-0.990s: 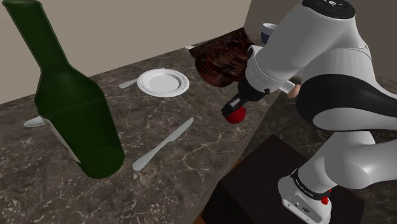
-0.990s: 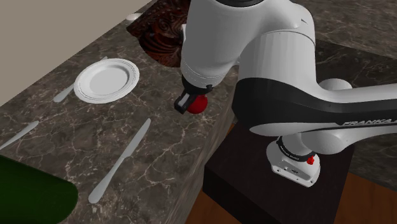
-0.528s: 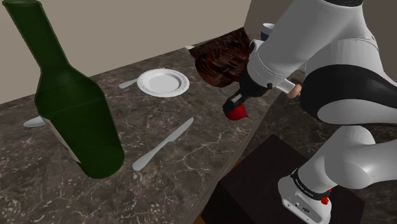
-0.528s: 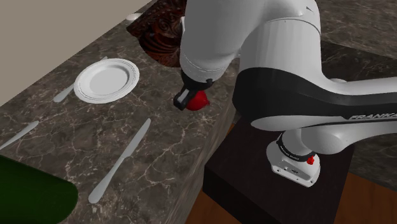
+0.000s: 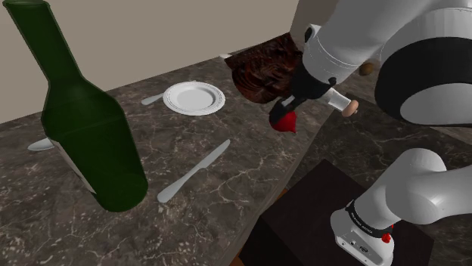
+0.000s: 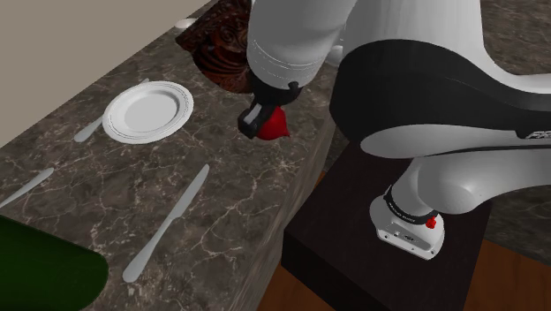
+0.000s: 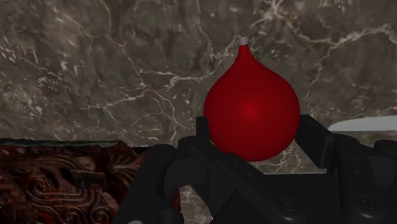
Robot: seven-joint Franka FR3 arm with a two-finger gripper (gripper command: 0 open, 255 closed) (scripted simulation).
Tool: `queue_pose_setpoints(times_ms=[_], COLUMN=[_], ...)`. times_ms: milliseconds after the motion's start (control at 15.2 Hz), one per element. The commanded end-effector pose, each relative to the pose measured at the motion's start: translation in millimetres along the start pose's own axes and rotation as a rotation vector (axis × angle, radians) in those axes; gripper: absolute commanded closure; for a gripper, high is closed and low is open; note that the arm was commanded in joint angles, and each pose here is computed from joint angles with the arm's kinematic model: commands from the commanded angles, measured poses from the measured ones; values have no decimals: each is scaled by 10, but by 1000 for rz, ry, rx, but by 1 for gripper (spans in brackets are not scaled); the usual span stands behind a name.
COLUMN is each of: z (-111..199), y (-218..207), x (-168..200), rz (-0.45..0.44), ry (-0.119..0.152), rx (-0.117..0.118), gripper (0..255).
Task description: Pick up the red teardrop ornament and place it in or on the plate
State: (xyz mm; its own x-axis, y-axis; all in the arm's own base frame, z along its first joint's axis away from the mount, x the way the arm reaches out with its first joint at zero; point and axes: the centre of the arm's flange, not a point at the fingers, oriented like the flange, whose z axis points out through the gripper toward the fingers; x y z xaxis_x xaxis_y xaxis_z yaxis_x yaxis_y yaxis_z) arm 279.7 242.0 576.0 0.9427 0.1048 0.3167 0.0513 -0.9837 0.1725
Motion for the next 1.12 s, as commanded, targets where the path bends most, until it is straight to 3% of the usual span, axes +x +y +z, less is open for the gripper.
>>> queue_pose_setpoints(times_ms=[0,264,1056], z=[-103,-292,154], y=[14,49,-344], x=[40,104,1572], rz=[0,0,0], ry=[0,0,0], rx=[0,0,0], gripper=[255,255,255])
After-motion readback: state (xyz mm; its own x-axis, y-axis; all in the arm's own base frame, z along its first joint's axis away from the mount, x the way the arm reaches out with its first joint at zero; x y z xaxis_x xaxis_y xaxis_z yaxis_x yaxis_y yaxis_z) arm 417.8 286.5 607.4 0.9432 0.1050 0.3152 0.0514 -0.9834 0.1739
